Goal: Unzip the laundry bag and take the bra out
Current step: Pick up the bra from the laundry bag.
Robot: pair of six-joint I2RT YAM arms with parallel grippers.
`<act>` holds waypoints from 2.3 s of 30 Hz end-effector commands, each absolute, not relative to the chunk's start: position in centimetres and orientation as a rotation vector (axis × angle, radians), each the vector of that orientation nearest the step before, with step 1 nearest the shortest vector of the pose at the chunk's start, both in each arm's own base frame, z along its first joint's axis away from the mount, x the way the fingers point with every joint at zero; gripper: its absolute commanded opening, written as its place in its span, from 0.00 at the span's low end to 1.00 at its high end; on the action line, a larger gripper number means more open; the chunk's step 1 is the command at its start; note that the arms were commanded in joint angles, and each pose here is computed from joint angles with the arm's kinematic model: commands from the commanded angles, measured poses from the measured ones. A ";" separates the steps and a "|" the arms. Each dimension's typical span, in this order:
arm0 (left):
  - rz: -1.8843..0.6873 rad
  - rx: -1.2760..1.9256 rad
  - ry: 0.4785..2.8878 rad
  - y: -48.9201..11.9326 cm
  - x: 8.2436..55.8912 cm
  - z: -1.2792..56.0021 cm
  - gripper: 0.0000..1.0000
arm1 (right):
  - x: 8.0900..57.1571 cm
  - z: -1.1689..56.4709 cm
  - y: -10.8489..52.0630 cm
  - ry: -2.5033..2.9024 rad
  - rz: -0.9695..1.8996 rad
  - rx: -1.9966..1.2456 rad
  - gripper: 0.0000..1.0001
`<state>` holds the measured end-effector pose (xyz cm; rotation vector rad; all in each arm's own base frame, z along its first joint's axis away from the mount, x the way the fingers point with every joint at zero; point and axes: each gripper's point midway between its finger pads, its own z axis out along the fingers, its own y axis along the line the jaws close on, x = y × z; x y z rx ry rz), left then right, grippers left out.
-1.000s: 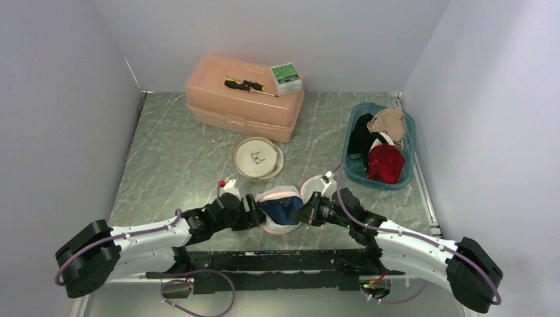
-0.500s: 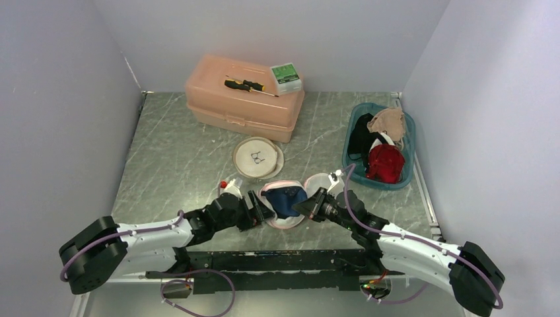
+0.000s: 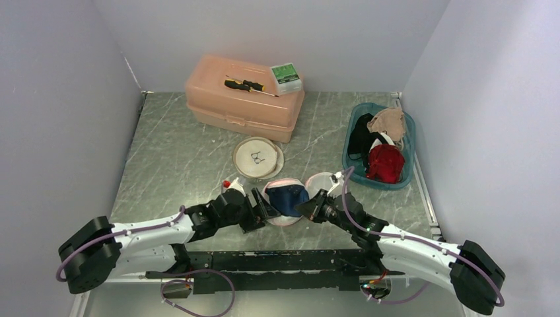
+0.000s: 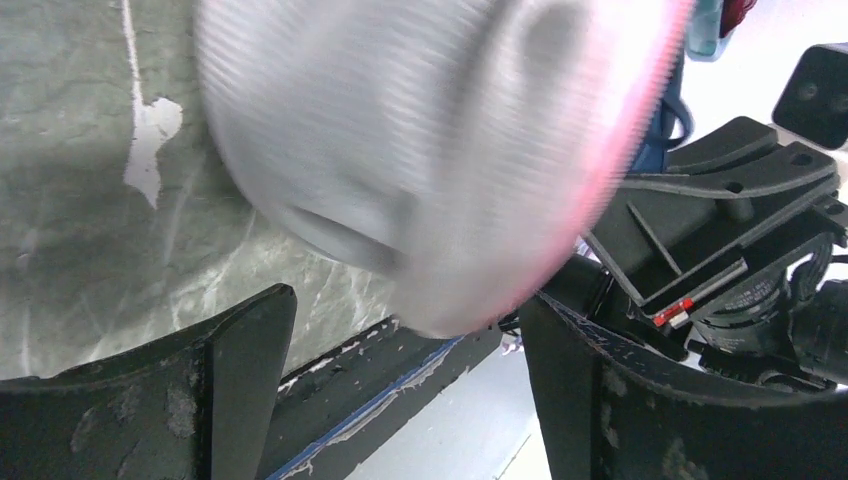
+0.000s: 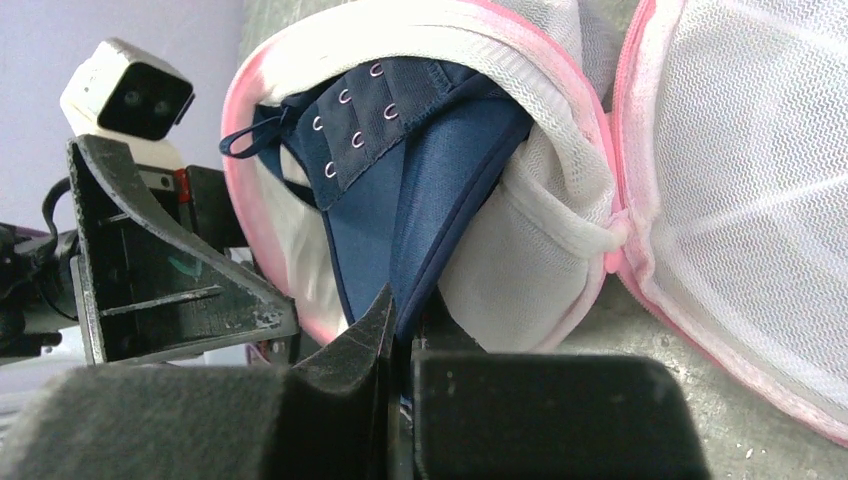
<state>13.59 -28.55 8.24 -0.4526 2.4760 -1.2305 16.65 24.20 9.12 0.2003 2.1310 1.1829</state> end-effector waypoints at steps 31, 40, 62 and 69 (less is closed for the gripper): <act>-1.155 -0.452 2.471 -32.2 15.1 9.5 0.39 | 16.3 11.9 25.4 2.035 1.251 0.130 0.00; -1.182 -0.262 2.516 -33.3 14.0 9.3 0.03 | 16.6 12.7 25.6 2.014 1.266 0.144 0.00; -0.761 -0.230 2.589 -27.1 13.6 3.4 0.03 | 12.3 24.0 27.4 1.785 1.675 -0.261 0.00; -0.698 -0.259 2.513 -24.7 14.3 4.6 0.03 | 10.3 23.3 27.6 1.804 1.696 -0.506 0.00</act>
